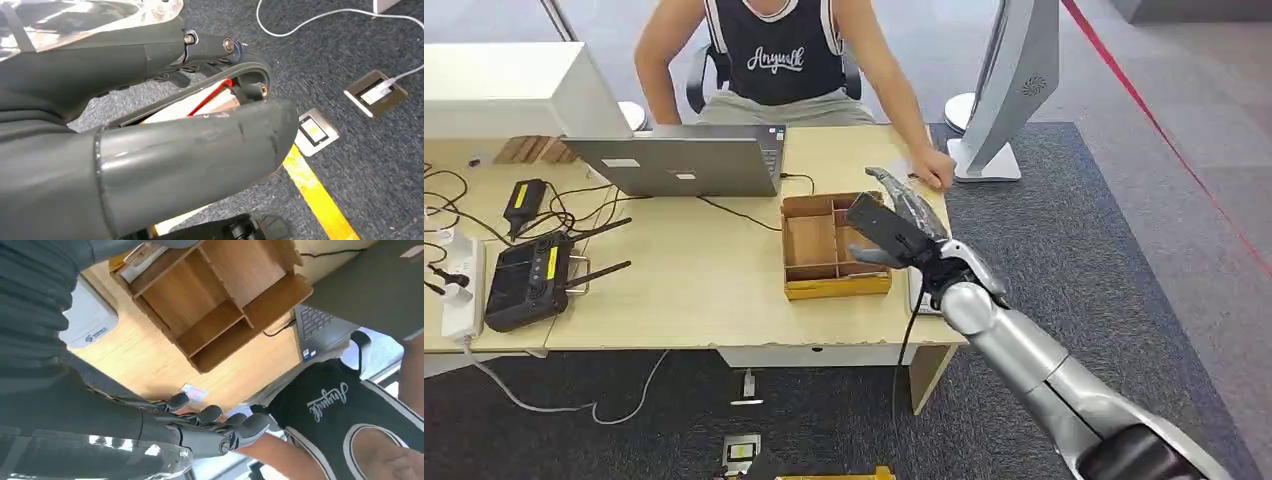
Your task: Pass the card to the sensor for recognition and then transmit it.
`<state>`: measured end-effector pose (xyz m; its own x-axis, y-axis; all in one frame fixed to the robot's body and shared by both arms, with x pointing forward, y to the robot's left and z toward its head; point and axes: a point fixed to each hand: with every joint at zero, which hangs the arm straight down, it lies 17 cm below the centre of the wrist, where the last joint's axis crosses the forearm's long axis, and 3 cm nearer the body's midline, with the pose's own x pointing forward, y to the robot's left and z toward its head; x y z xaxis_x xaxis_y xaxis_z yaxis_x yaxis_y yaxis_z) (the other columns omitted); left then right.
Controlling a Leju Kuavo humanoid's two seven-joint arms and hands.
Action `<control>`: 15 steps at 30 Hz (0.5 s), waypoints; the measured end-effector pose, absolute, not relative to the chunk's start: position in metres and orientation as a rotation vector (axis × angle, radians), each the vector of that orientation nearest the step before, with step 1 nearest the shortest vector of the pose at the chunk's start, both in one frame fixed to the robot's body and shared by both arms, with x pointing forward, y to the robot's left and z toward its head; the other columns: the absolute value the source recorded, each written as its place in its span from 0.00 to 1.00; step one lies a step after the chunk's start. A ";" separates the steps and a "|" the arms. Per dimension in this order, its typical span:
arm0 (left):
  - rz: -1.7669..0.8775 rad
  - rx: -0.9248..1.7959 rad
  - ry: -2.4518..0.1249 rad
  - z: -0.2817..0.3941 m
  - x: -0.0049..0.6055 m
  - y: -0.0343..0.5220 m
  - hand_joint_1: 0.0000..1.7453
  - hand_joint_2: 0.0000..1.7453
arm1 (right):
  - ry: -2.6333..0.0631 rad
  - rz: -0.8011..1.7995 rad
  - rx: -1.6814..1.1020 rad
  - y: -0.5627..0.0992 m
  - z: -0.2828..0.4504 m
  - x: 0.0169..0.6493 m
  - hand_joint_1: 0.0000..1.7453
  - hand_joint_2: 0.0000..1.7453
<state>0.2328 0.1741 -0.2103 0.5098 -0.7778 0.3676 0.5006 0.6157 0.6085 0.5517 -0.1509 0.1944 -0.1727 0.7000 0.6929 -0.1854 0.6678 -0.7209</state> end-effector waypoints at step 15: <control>-0.724 0.454 -0.644 -0.215 0.227 0.189 0.00 0.00 | -1.560 1.066 -0.712 -0.138 0.175 0.519 0.00 1.00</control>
